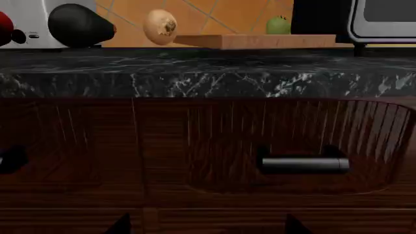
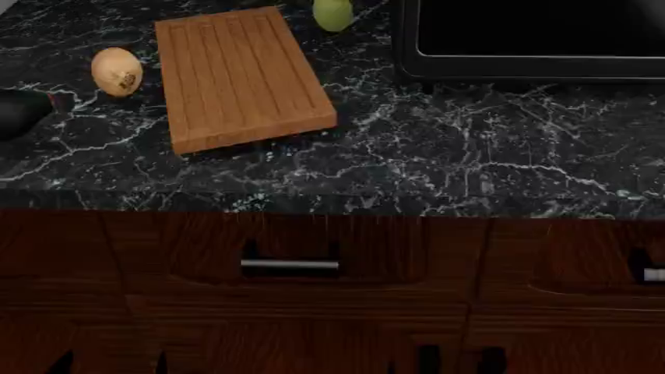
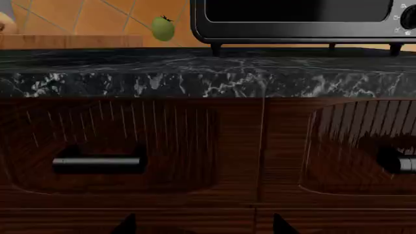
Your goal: Place the avocado, onion, tomato and bell pepper on the cutting board.
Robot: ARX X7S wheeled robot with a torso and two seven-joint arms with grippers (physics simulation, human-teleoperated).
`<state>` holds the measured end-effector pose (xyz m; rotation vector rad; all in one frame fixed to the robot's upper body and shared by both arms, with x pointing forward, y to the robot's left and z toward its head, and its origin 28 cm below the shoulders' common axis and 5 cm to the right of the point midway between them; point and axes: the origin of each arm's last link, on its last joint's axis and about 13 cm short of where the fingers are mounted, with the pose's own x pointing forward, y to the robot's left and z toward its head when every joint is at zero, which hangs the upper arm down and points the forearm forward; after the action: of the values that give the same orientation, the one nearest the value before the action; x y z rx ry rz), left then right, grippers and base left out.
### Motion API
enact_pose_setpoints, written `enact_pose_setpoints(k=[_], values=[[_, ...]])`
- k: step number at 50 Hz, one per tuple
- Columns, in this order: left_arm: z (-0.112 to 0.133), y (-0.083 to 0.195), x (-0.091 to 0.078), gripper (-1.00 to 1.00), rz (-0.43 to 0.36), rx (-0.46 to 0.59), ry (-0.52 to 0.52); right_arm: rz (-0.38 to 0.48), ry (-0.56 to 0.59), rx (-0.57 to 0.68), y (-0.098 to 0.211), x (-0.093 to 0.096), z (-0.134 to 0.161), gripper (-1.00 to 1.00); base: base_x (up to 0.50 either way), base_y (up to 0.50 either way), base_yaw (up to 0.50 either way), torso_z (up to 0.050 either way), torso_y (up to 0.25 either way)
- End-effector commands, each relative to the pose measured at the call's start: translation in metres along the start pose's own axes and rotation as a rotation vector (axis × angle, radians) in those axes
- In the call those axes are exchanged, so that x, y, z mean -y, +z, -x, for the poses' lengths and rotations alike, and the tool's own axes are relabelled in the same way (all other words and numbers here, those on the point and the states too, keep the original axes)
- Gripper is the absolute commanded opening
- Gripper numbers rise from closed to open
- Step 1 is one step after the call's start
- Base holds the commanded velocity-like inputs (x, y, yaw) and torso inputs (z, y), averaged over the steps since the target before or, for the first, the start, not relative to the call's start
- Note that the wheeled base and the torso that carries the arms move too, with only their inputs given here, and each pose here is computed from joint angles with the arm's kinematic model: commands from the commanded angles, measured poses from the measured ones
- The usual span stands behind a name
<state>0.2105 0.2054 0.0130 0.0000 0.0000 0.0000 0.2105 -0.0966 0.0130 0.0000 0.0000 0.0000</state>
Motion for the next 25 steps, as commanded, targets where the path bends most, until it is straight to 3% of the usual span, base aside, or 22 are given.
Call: enact_pose_setpoints(k=[1,11,12,13,16,25], values=[[-0.0010,-0.0015,-0.0001,1.00,0.000,0.000,0.000,0.000,0.000,0.000,-0.0015,-0.0002,-0.0009,1.00,0.00,0.00,0.00,0.000,0.000],[-0.0002,0.0008,0.0012,1.00,-0.011,0.014,-0.006,0.002,0.002,0.009,0.0009,-0.0005,-0.0009,1.00,0.00,0.00,0.00,0.000,0.000],[0.0011,-0.0012,0.0013,1.00,-0.015,-0.002,-0.008,-0.066,-0.009,-0.015,-0.0017,0.0016,-0.0006,1.00,0.00,0.00,0.00,0.000,0.000],[0.0022,0.0003,0.0003,1.00,-0.013,0.006,-0.003,-0.024,0.001,0.005,0.0009,0.0001,0.0018,1.00,0.00,0.00,0.00,0.000,0.000],[0.0023,0.0002,0.0004,1.00,-0.017,0.003,0.001,-0.014,0.003,0.008,0.0010,-0.0003,0.0028,1.00,0.00,0.00,0.00,0.000,0.000],[0.0009,-0.0010,0.0017,1.00,-0.030,-0.006,-0.007,-0.009,0.008,-0.001,0.0004,-0.0001,0.0013,1.00,0.00,0.50,0.00,0.000,0.000]])
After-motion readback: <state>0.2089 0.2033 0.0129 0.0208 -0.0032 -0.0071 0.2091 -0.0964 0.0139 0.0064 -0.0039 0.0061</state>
